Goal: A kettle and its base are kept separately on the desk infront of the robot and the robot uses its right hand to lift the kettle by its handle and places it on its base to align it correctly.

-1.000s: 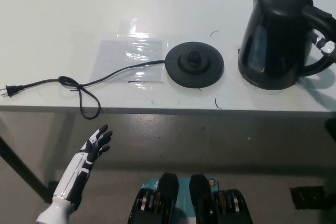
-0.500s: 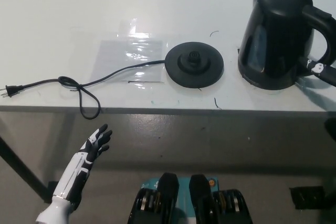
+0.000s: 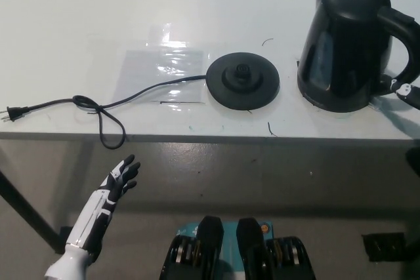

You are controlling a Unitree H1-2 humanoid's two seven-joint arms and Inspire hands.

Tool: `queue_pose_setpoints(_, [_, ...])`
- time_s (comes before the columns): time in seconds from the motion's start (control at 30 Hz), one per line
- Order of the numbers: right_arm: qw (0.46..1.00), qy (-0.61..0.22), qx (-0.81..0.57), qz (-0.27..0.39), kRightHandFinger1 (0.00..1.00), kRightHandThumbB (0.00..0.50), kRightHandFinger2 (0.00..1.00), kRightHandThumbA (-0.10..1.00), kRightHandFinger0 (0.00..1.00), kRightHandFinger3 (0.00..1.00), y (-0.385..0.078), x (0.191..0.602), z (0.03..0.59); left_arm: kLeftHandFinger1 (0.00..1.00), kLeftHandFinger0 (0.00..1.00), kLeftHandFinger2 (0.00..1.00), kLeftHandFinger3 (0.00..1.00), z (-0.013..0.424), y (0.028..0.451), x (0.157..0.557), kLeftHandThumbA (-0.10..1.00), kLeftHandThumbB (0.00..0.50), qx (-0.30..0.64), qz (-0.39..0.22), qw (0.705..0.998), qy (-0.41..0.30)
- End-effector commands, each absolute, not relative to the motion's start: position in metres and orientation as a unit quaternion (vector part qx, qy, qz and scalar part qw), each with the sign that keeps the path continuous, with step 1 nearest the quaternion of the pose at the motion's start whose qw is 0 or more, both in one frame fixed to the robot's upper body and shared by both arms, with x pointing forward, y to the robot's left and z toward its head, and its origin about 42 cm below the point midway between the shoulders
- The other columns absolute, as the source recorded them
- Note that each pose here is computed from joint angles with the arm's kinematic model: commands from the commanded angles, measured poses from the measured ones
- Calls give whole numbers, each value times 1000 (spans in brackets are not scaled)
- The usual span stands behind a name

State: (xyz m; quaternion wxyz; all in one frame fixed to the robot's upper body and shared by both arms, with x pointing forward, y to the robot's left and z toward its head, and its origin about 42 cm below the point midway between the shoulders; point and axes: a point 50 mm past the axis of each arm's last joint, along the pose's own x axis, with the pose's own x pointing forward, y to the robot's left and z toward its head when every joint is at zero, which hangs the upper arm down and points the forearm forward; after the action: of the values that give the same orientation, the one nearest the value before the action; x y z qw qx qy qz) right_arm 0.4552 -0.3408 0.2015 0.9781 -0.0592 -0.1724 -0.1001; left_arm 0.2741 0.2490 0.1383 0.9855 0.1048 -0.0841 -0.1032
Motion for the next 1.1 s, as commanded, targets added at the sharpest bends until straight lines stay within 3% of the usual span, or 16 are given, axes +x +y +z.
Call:
queue_pose_setpoints(0.0, [954,-280,-28,-100,1000,348,1000,1000,1000,1000,-335,466,257,1000,1000,1000,1000,152,252,279,1000,180,110,-113,981,-114])
queue_pose_setpoints(0.1, [953,-287,-23,-95,1000,384,1000,996,1000,1000,-331,465,264,1000,1000,1000,1000,152,252,279,1000,178,112,-114,980,-114])
queue_pose_setpoints(0.3, [954,-286,-16,-90,1000,356,1000,979,1000,1000,-325,468,269,1000,1000,1000,1000,150,252,279,1000,187,113,-113,981,-112])
queue_pose_setpoints(0.53, [961,-257,-20,-102,1000,383,1000,920,1000,1000,-323,480,262,1000,1000,1000,1000,152,253,281,1000,180,110,-114,980,-116])
queue_pose_setpoints(0.57, [965,-242,-17,-100,1000,329,1000,835,1000,1000,-323,484,259,1000,1000,1000,1000,152,253,281,1000,180,111,-115,980,-117])
queue_pose_setpoints(0.63, [970,-224,-16,-97,1000,315,1000,757,1000,1000,-323,489,255,1000,1000,1000,1000,152,253,281,1000,174,113,-116,980,-118])
queue_pose_setpoints(0.7, [979,-163,-42,-111,988,324,1000,463,906,1000,-321,497,251,1000,1000,1000,1000,153,253,281,1000,178,108,-116,980,-117])
queue_pose_setpoints(0.73, [981,-142,-60,-118,837,295,930,349,779,1000,-319,499,251,1000,1000,1000,1000,153,253,281,1000,181,109,-115,980,-118])
queue_pose_setpoints(0.77, [981,-117,-82,-128,780,297,888,262,701,1000,-318,501,251,1000,1000,1000,1000,153,254,281,1000,182,110,-114,980,-119])
queue_pose_setpoints(0.8, [982,-98,-88,-137,603,272,741,80,524,876,-318,503,249,1000,1000,1000,1000,153,254,281,1000,181,108,-114,980,-119])
queue_pose_setpoints(0.83, [980,-82,-100,-148,336,234,422,-64,267,542,-319,507,245,1000,1000,1000,1000,153,254,281,1000,174,106,-116,980,-119])
queue_pose_setpoints(0.87, [979,-74,-112,-156,43,235,173,-99,17,276,-320,509,242,1000,1000,1000,1000,153,254,282,1000,161,106,-118,980,-122])
queue_pose_setpoints(0.9, [978,-69,-116,-157,9,234,188,-100,3,275,-320,510,239,1000,1000,1000,1000,154,254,283,1000,151,106,-119,980,-123])
queue_pose_setpoints(0.93, [979,-62,-117,-154,135,219,479,-100,0,484,-321,512,236,1000,1000,1000,1000,154,255,284,1000,140,105,-118,980,-125])
queue_pose_setpoints(1.0, [980,-49,-124,-151,352,209,753,-100,57,703,-321,513,232,1000,1000,1000,1000,154,256,283,1000,133,106,-117,980,-124])
queue_pose_setpoints(1.07, [980,-42,-121,-151,420,207,814,-100,76,772,-323,514,229,1000,1000,1000,1000,154,257,283,1000,122,106,-119,979,-126])
